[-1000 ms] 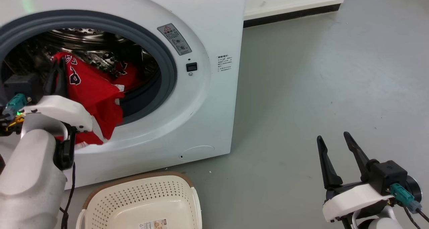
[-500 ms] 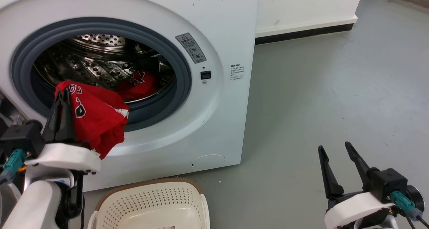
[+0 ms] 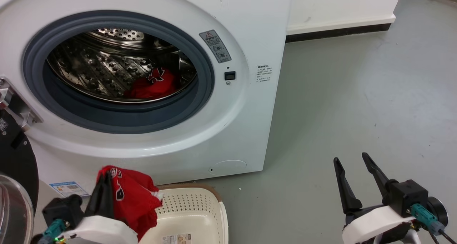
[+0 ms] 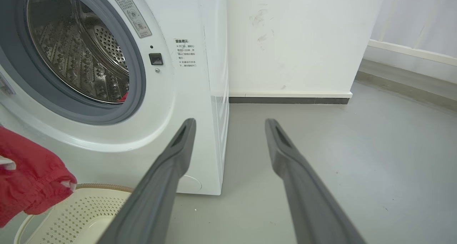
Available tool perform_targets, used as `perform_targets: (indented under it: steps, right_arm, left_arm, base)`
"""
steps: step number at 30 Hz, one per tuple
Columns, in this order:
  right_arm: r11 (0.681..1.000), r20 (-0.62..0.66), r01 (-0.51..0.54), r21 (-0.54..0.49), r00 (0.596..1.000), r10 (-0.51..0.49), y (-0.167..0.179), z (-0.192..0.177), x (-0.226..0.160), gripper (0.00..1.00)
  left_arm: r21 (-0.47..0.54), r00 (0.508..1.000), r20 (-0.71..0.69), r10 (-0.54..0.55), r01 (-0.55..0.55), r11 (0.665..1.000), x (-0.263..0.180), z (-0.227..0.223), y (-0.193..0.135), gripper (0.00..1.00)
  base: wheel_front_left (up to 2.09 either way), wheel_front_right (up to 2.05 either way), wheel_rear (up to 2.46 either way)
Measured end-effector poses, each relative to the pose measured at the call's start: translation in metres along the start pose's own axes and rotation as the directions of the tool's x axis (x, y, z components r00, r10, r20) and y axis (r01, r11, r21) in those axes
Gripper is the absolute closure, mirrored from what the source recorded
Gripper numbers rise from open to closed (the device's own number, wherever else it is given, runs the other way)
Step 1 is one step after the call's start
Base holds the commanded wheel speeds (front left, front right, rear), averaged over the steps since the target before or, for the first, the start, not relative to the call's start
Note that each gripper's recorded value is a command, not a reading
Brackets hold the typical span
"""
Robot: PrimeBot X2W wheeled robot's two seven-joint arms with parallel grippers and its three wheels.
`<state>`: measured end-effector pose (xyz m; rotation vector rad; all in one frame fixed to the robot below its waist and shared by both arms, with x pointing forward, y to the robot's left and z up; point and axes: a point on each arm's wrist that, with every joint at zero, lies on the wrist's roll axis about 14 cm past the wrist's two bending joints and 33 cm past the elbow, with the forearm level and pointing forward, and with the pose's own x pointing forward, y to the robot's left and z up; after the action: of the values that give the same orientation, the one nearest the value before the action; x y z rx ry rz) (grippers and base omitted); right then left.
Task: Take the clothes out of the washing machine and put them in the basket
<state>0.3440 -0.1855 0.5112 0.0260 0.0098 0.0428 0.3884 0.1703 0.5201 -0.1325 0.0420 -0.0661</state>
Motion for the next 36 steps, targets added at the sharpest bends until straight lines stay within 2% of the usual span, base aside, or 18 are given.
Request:
perform_targets:
  steps: [5,14,19,25,31,36]
  right_arm:
    - [1.0,-0.007,-0.009,-0.007,1.0,0.009,0.002,-0.002,0.009,0.0]
    - [1.0,-0.031,-0.002,-0.022,1.0,0.002,-0.003,-0.012,0.032,0.0]
    - [0.999,-0.061,0.005,-0.033,0.998,-0.007,-0.008,-0.025,0.046,0.0]
    - [0.999,-0.099,0.016,-0.036,0.995,-0.019,-0.014,-0.044,0.06,0.0]
    - [0.998,-0.144,0.037,-0.042,0.989,-0.043,-0.024,-0.066,0.07,0.0]
    - [0.999,-0.175,0.036,-0.04,0.984,-0.042,-0.026,-0.084,0.078,0.0]
  left_arm:
    - [-0.058,0.983,-0.183,0.022,-0.033,0.998,-0.011,-0.064,0.002,1.0]
    - [-0.082,0.916,-0.397,0.049,-0.088,0.993,-0.01,-0.15,0.015,1.0]
    - [-0.069,0.851,-0.521,0.059,-0.112,0.991,-0.005,-0.199,0.023,1.0]
    - [-0.024,0.74,-0.664,0.107,-0.164,0.986,-0.013,-0.257,0.043,1.0]
    - [-0.001,0.677,-0.727,0.119,-0.174,0.985,-0.003,-0.293,0.051,1.0]
    - [0.005,0.604,-0.789,0.111,-0.175,0.985,-0.005,-0.325,0.051,1.0]
  base:
    - [0.0,0.0,0.0]
    - [0.0,0.0,0.0]
    - [0.0,0.0,0.0]
    - [0.0,0.0,0.0]
    - [0.0,0.0,0.0]
    - [0.0,0.0,0.0]
